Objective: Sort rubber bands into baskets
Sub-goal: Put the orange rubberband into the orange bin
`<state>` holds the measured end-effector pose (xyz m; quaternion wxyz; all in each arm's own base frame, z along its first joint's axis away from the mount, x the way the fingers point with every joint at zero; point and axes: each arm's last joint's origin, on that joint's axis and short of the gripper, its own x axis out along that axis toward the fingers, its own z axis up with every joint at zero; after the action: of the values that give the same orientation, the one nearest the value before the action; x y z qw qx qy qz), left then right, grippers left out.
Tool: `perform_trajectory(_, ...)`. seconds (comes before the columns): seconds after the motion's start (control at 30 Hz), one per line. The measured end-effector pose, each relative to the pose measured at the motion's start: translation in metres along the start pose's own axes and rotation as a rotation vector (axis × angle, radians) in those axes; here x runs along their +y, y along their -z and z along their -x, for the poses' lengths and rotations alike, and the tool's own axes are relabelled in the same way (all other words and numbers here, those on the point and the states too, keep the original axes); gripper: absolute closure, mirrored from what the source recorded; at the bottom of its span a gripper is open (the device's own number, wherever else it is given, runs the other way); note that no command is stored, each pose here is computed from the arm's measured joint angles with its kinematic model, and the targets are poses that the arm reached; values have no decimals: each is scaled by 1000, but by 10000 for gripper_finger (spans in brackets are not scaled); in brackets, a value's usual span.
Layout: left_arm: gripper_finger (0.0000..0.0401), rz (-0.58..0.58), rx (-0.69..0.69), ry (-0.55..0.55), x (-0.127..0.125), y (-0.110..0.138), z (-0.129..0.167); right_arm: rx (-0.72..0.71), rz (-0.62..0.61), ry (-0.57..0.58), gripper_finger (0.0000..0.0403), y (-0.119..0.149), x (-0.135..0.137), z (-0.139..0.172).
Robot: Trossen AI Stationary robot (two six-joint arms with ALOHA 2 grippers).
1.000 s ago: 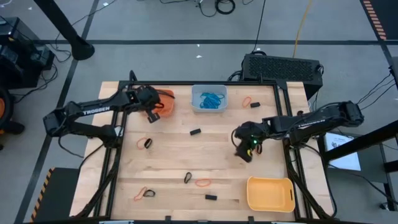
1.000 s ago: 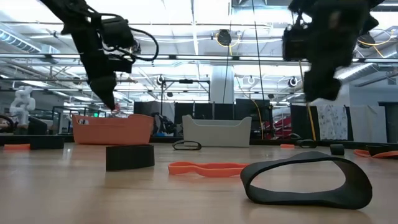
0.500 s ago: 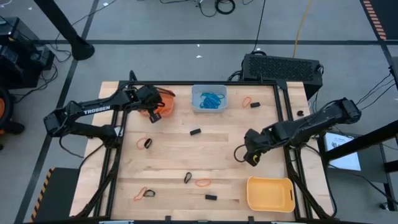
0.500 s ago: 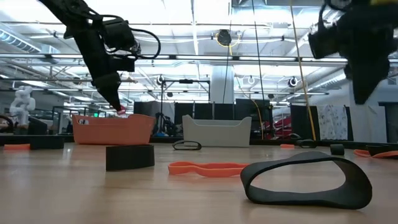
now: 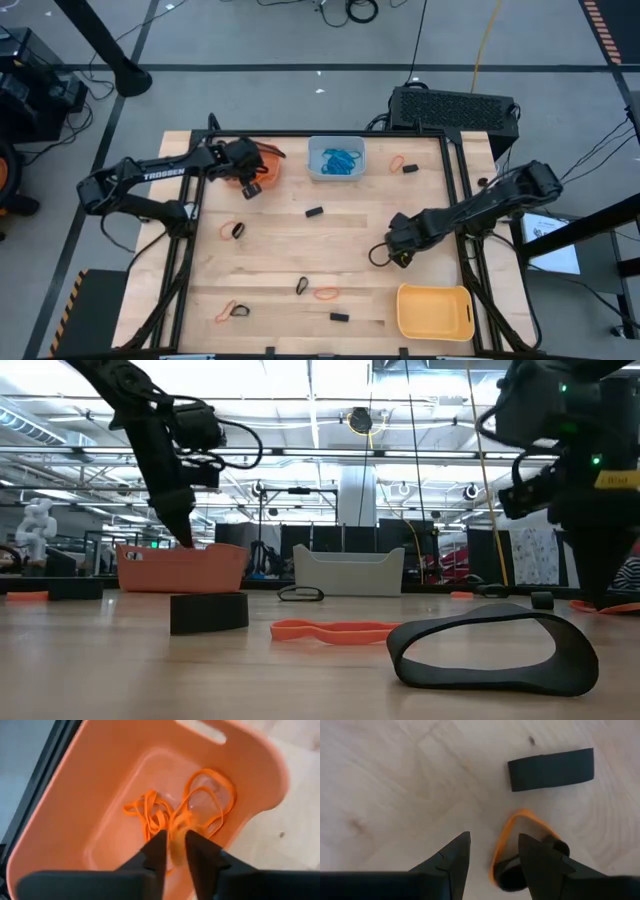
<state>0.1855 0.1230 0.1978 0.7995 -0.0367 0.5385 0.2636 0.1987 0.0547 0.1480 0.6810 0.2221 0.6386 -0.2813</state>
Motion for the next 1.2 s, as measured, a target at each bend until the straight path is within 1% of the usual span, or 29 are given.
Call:
perform_trajectory(0.1, 279, 14, 34, -55, 1, 0, -6, 16, 4, 29, 243, 0, 1, -6)
perform_trajectory(0.17, 254, 15, 63, -110, 2, 1, -8, 28, 0, 44, 243, 0, 3, -9)
perform_trajectory(0.2, 245, 14, 70, -117, 2, 2, -9, 32, -4, 48, 243, -1, 3, -10)
perform_trajectory(0.27, 232, 16, 61, -102, 2, 2, -8, 48, -7, 54, 244, -1, 4, -13)
perform_trajectory(0.33, 226, 22, 33, -41, 1, 0, -3, 54, -7, 55, 252, -1, 4, -14)
perform_trajectory(0.43, 224, 32, -29, -12, 2, -3, 8, 45, 12, 55, 289, -1, 4, -12)
perform_trajectory(0.57, 223, 48, -64, -35, 4, -1, 21, 24, 40, 89, 378, 0, 2, -12)
perform_trajectory(0.6, 223, 63, -69, -33, 5, 1, 24, 18, 52, 98, 390, 0, 1, -12)
perform_trajectory(0.7, 223, 93, -129, 54, 3, 1, 34, 9, 71, 109, 393, 0, 2, -10)
perform_trajectory(0.8, 223, 82, -211, 151, -1, 0, 45, -8, 82, 108, 401, 1, 1, -4)
perform_trajectory(0.93, 223, 85, -316, 222, -7, -3, 60, -49, 70, 80, 402, 3, -2, 12)
perform_trajectory(1.0, 223, 87, -369, 275, -12, -4, 67, -78, 64, 66, 402, 5, -5, 20)
perform_trajectory(1.07, 223, 76, -448, 363, -20, -8, 72, -123, 47, 38, 402, 7, -7, 30)
perform_trajectory(1.13, 223, 47, -500, 460, -32, -10, 73, -151, 36, 11, 402, 10, -11, 38)
perform_trajectory(1.2, 223, 11, -546, 530, -43, -12, 74, -168, 20, -37, 402, 12, -13, 46)
